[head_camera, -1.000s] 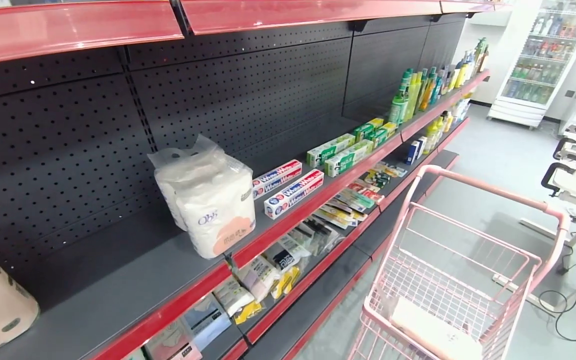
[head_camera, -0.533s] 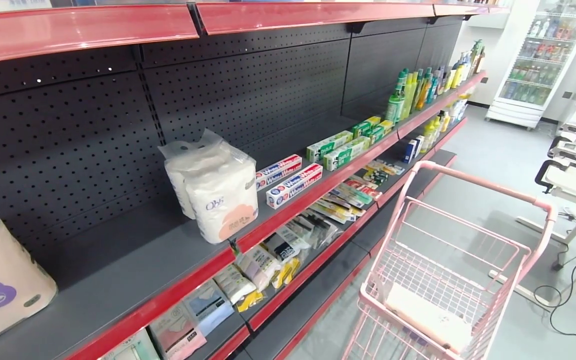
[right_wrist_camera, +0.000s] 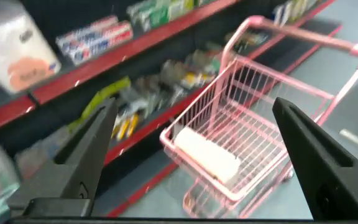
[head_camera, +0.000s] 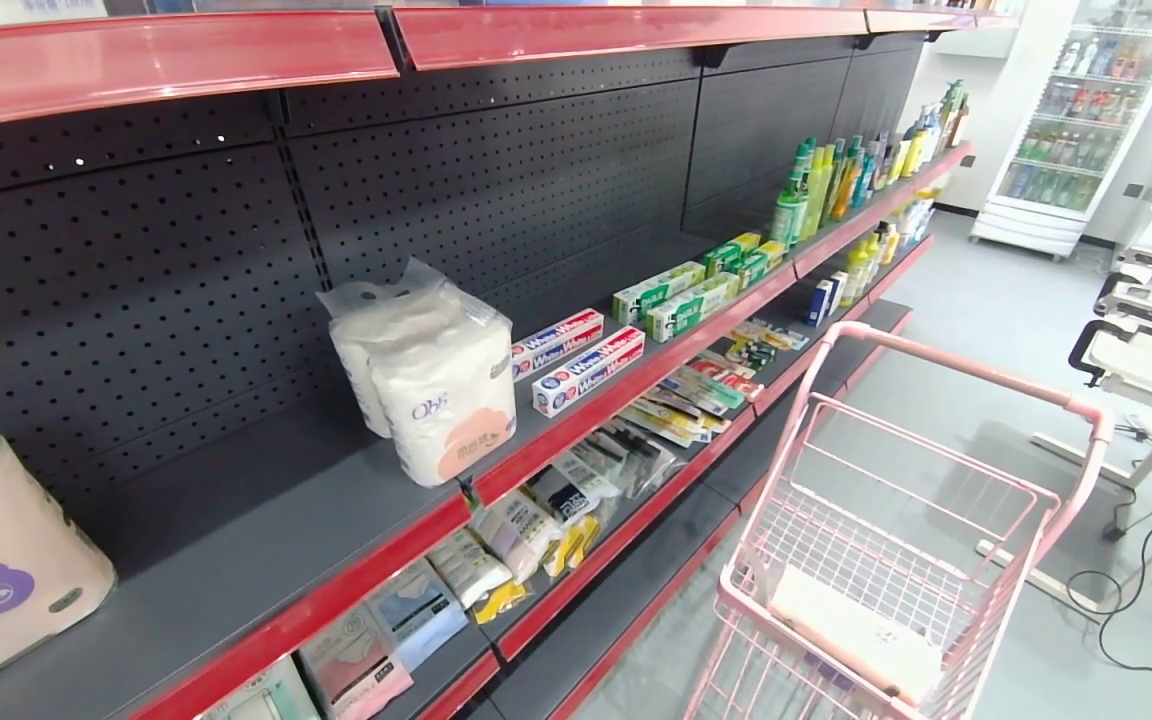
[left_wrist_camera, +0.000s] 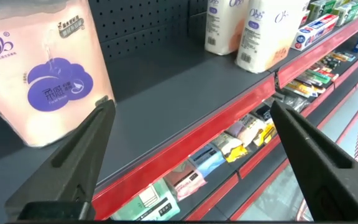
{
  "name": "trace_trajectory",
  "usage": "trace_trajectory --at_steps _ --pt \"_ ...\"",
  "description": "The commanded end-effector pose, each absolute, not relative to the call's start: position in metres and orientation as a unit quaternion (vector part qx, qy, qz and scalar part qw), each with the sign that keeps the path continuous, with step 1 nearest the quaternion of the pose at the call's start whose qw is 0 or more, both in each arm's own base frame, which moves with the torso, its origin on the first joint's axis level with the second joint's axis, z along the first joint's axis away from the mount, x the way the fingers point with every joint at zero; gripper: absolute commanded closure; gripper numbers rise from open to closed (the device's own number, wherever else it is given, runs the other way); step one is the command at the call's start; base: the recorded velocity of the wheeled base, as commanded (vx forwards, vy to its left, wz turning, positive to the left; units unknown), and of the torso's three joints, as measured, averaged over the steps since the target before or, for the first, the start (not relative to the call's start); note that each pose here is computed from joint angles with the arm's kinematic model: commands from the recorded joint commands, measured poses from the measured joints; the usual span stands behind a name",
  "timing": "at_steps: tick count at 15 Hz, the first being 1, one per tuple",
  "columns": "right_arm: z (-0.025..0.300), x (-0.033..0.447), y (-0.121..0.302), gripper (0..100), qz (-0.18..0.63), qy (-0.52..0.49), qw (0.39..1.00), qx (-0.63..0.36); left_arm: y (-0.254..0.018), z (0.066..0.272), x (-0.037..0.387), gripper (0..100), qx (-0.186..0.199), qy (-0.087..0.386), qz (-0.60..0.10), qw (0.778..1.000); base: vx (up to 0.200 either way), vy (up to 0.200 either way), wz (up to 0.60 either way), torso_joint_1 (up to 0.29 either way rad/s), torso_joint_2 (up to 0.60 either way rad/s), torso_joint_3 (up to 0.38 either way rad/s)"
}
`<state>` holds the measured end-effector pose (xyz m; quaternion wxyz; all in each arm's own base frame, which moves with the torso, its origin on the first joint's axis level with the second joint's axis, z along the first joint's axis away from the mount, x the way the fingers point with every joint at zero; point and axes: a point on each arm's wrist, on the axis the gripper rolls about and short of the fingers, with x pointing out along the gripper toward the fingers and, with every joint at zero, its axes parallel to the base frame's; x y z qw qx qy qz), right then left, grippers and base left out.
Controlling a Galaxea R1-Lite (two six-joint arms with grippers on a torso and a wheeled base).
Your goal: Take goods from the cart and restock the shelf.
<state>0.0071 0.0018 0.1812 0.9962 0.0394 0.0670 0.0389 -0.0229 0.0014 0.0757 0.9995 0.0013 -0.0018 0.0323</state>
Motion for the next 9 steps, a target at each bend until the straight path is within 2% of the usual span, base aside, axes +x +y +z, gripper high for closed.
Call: trace_trajectory --at_steps 1,2,4,9 --pt "0.194 0.117 0.005 0 0.114 0.297 0.947 0.044 0.001 0.076 -0.023 0 0.001 -0.001 0.033 0.999 0.000 0.000 0.00 0.000 0.00 0.000" --pt "0.168 0.155 -0.002 0 0.112 0.375 0.920 0.009 0.001 0.076 -0.023 0 0.001 -0.001 0.033 0.999 0.000 0.000 0.00 0.000 0.00 0.000" --pt "0.138 0.196 -0.013 0 0.127 0.420 0.898 -0.045 0.001 0.076 -0.023 0 0.001 -0.001 0.033 0.999 0.000 0.000 0.00 0.000 0.00 0.000" --pt "0.079 0.233 -0.007 0 0.241 0.497 0.819 -0.151 0.001 0.076 -0.023 0 0.001 -0.001 0.032 0.999 0.000 0.000 0.00 0.000 0.00 0.000"
